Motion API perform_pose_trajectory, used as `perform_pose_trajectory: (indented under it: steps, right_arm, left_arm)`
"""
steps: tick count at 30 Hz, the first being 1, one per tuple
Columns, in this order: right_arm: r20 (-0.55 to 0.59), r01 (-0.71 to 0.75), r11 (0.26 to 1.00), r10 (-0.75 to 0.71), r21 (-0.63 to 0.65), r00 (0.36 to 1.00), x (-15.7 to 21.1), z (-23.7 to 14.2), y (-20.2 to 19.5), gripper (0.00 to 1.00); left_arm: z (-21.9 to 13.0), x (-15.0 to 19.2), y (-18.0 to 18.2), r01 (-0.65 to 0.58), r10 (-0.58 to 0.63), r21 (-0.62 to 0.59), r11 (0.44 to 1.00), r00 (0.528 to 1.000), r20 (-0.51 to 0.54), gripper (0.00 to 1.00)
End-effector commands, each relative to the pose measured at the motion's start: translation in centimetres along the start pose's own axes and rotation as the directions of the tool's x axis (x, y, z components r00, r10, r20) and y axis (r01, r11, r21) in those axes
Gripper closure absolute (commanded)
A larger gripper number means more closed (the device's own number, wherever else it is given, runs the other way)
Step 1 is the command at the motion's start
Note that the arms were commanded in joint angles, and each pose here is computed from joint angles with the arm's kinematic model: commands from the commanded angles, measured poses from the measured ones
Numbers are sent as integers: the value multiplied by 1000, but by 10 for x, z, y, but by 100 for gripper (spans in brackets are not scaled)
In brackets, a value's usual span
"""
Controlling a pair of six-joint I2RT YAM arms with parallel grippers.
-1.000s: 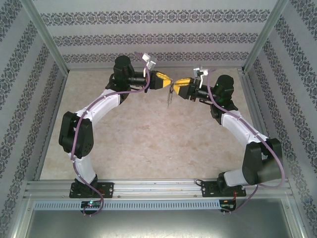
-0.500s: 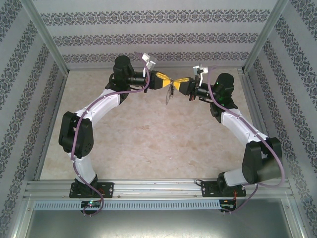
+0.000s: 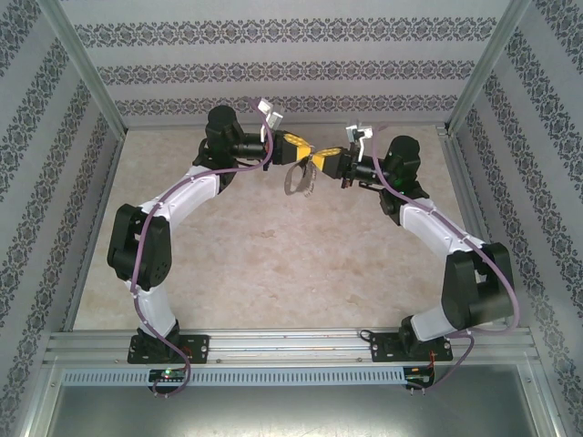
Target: Put the keys on the keyring
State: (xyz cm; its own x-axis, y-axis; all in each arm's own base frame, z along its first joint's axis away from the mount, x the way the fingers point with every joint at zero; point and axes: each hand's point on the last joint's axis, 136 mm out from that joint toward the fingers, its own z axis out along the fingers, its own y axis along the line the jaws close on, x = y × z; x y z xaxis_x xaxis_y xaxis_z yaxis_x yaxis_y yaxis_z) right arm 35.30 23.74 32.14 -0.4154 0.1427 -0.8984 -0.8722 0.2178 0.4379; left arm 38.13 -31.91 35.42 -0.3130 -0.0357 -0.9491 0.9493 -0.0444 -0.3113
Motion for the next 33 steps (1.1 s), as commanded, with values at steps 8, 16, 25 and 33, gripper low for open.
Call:
perform_pose_trajectory:
  steps: [8,16,25,33]
  right_arm:
    - [-20,-4,999,3,-32,1000,7,17,-6,100]
    - [61,-36,995,31,97,998,3,-18,-31,98]
    - [160,21,993,-39,113,986,-18,-39,-6,72]
    - [162,79,995,-88,57,983,-29,-29,24,56]
  left_arm:
    - [-2,-21,-15,-100,99,15,995,993,63,100]
    - [-2,-20,-15,-97,96,17,995,993,64,100]
    - [-1,-22,-16,-94,92,33,995,993,70,100]
    - [-1,-23,-15,-88,86,28,996,994,72,100]
